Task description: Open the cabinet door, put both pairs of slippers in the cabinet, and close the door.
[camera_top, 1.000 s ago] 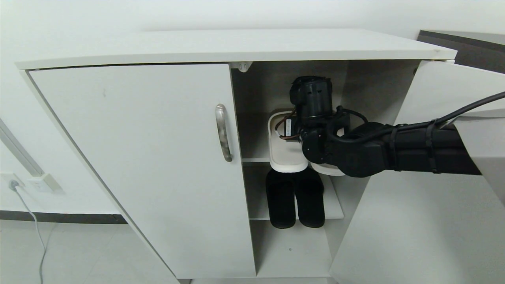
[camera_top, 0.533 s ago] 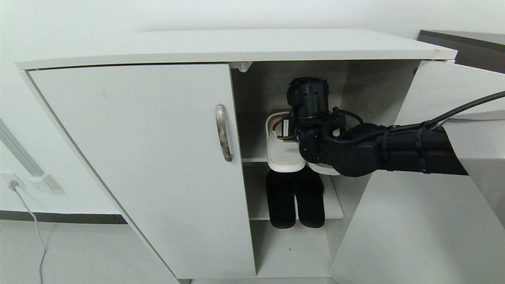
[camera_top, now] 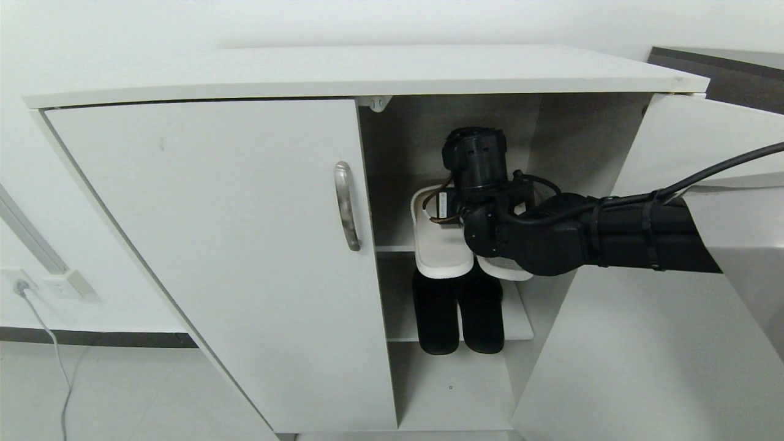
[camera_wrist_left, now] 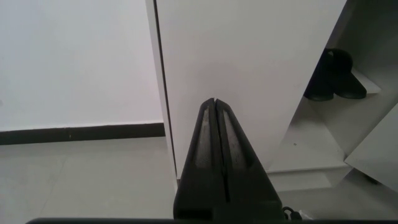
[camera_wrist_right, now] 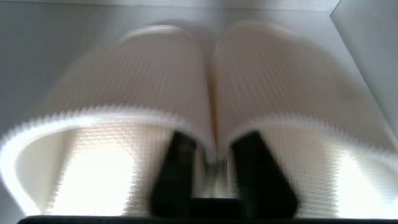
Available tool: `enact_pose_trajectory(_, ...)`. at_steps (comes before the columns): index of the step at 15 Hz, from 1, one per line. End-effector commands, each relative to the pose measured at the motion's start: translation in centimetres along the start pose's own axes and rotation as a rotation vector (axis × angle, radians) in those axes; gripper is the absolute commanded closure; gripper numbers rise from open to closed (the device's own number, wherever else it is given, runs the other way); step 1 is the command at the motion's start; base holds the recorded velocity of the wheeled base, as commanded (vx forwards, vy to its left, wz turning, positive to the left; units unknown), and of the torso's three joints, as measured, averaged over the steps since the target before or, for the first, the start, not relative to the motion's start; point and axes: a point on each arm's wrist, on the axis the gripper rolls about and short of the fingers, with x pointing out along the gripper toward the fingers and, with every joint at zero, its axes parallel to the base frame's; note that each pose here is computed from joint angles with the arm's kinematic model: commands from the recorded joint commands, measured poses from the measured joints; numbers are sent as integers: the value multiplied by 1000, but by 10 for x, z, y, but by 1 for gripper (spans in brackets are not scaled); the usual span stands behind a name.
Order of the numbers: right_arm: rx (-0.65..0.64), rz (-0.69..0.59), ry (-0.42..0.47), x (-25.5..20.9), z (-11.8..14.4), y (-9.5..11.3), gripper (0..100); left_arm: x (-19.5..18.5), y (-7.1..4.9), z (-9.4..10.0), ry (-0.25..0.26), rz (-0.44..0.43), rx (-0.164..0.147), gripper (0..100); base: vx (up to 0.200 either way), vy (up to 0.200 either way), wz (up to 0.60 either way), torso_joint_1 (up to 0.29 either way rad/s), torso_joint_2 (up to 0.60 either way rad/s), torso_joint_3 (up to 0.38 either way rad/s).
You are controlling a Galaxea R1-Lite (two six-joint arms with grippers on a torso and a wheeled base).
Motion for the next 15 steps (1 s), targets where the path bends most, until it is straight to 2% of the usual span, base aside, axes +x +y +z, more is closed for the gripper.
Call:
enact_pose_trajectory(1,-6,5,4,-4,-1,0,0,0,0,0,0,0,0,100,0,0,0,0,0,0)
enact_pose_trajectory(7,-27,40,21,-39,4,-10,0,0,0,0,0,0,0,100,0,0,0,0,0,0)
enact_pose_trajectory(11,-52,113,35,-93,6,-24,0,0,0,0,0,0,0,100,0,0,0,0,0,0)
enact_pose_trajectory(15,-65,208,36,-139,-7,-44,0,0,0,0,0,0,0,100,0,0,0,0,0,0)
